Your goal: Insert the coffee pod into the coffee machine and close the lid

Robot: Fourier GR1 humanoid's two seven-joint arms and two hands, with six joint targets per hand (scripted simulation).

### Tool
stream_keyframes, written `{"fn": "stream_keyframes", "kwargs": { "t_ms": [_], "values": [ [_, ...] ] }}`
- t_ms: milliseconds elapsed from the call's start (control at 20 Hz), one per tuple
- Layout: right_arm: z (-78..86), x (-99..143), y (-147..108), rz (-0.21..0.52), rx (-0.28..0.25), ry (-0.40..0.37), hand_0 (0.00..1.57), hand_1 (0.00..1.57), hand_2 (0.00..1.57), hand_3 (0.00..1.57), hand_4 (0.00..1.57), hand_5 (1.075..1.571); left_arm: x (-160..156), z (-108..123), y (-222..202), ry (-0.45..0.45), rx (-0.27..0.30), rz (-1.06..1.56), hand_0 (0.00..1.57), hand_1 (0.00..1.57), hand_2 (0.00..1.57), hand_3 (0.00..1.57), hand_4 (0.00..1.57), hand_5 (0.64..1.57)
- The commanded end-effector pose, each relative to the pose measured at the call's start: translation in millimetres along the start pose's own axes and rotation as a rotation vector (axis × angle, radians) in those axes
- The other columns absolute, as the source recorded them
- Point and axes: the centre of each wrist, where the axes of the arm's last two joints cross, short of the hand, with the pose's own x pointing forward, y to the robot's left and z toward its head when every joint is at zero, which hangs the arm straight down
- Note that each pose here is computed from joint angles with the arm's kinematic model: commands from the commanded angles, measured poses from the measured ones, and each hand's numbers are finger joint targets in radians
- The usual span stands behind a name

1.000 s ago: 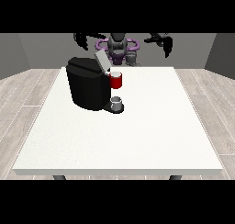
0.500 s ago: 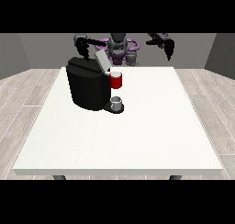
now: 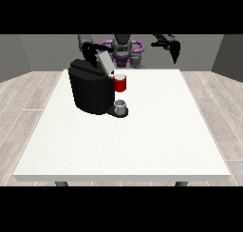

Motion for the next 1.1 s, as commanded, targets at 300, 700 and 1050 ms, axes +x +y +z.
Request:
{"fn": "stream_keyframes", "kwargs": {
  "t_ms": [300,700,1050],
  "values": [
    [-16.8,3.8,14.9,0.029,0.056,-0.056,0.00,0.00,0.00,0.00,0.00,1.571,7.8,-0.4,0.9,-0.049,0.033,-0.034,0.00,0.00,0.00,0.00,0.00,1.571],
    [-23.8,6.9,17.7,0.057,0.056,-0.057,0.00,0.00,0.00,0.00,0.00,1.571,5.2,7.1,-1.3,-0.045,0.011,-0.018,0.00,0.00,0.00,0.00,0.00,1.571],
    [-43.6,40.5,44.6,0.105,0.092,-0.093,0.00,0.00,0.00,0.00,0.00,1.571,8.3,-1.4,-1.0,-0.022,0.038,-0.020,0.00,0.00,0.00,0.00,0.02,1.571]
  ]
}}
